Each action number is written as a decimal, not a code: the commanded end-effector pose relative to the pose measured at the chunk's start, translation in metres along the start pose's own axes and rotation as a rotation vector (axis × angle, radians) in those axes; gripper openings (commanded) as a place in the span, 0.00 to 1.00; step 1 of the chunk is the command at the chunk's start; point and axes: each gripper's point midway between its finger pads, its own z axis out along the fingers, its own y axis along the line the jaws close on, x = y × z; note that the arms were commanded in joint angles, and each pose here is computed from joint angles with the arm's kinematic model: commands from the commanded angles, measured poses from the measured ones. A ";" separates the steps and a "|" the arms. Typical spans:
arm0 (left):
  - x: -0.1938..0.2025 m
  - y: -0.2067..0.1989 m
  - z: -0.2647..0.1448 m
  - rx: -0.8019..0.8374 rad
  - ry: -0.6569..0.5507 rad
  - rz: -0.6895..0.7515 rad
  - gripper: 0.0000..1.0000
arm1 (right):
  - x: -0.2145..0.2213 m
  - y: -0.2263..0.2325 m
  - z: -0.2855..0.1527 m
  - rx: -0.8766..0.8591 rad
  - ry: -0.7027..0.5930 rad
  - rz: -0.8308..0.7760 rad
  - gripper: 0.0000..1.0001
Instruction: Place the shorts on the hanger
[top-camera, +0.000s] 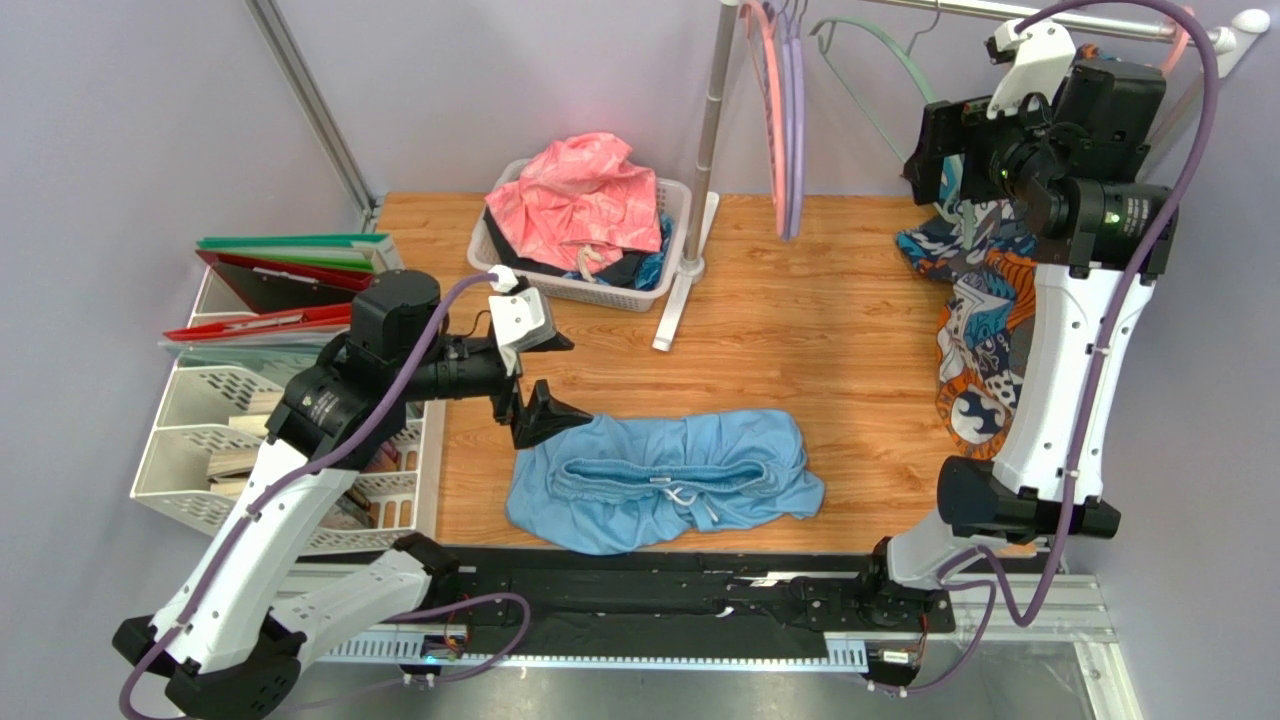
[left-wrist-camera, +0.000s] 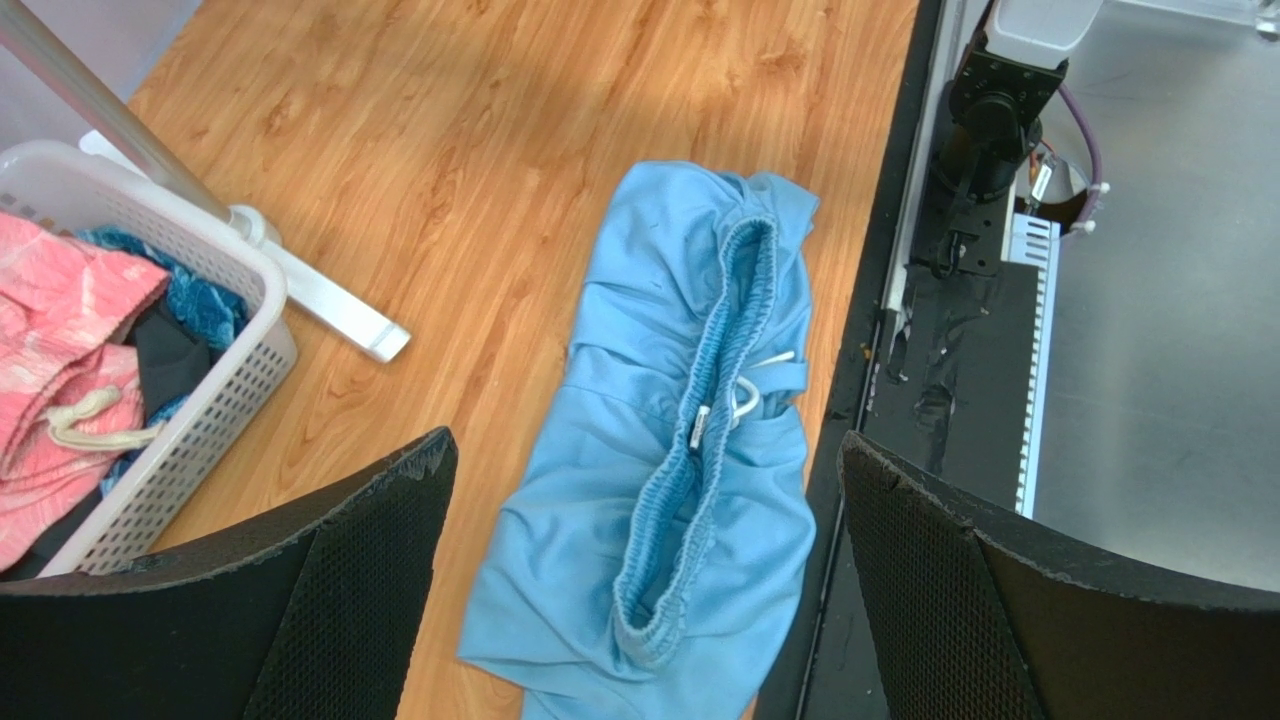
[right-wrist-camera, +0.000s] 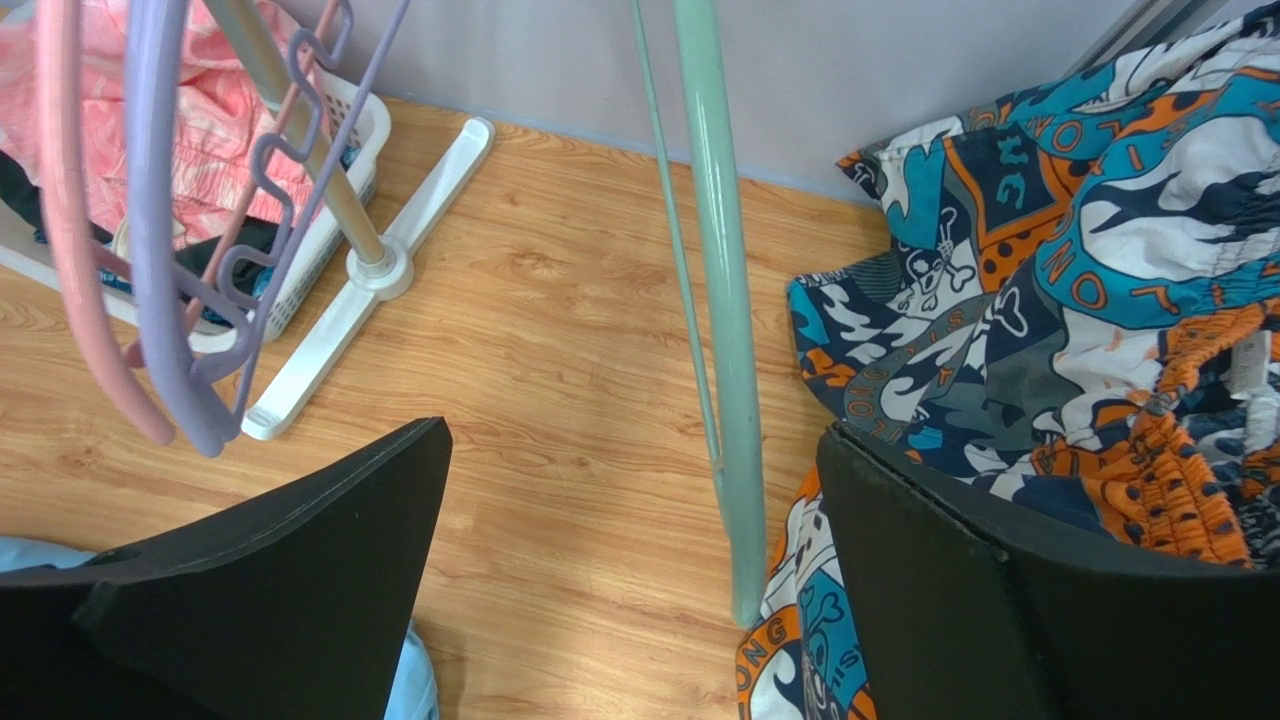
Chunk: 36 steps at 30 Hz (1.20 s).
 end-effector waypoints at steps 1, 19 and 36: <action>-0.006 -0.001 0.000 0.010 -0.033 -0.009 0.99 | 0.006 -0.004 0.021 -0.021 0.007 -0.010 0.96; 0.000 0.002 0.007 0.016 -0.022 -0.028 0.99 | 0.067 0.004 0.054 -0.085 0.155 0.028 0.24; 0.005 0.009 0.013 0.015 0.010 -0.039 0.99 | 0.008 0.005 0.013 -0.020 -0.121 -0.009 0.00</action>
